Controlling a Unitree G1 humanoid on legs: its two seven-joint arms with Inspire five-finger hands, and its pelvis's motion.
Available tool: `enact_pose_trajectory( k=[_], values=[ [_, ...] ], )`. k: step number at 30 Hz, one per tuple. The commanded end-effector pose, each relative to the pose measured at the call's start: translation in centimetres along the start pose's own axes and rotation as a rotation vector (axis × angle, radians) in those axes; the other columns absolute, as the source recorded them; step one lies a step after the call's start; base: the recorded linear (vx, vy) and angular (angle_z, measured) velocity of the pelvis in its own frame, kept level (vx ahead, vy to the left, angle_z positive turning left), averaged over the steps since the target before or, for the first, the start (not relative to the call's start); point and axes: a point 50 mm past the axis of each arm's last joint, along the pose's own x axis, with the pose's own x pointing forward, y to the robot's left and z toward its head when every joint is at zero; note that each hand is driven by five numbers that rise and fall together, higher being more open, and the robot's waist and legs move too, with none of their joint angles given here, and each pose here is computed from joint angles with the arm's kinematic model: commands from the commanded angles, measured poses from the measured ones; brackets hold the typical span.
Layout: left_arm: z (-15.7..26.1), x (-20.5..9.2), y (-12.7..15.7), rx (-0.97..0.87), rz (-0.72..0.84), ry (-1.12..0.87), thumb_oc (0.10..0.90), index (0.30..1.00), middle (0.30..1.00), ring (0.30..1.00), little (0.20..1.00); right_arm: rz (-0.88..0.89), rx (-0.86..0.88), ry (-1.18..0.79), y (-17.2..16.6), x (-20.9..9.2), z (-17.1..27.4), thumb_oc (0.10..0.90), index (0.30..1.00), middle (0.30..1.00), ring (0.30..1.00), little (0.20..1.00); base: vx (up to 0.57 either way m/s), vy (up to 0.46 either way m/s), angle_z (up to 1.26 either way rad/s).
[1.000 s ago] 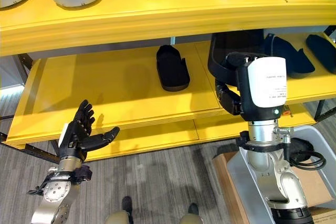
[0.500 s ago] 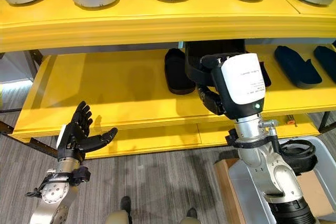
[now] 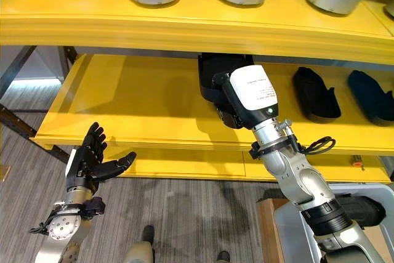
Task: Move parts from the plastic box to the shelf.
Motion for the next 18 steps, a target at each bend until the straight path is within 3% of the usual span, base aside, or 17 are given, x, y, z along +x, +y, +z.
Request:
enact_pose_trajectory(
  k=[1,18],
  values=[
    [5.2,1.2,0.3,0.020,-0.028,-0.264,0.900,1.000,1.000,1.000,1.000,-0.307,0.021,-0.136,-6.4,5.1,2.4,0.400,0.300,0.300,0.300,0.300,-0.04,0.000,0.12],
    [6.1,1.8,-0.1,0.014,-0.081,-0.288,0.900,1.000,1.000,1.000,1.000,-0.388,0.127,-0.039,-7.7,10.4,2.0,0.400,0.300,0.300,0.300,0.300,-0.04,0.004,0.14]
  ],
)
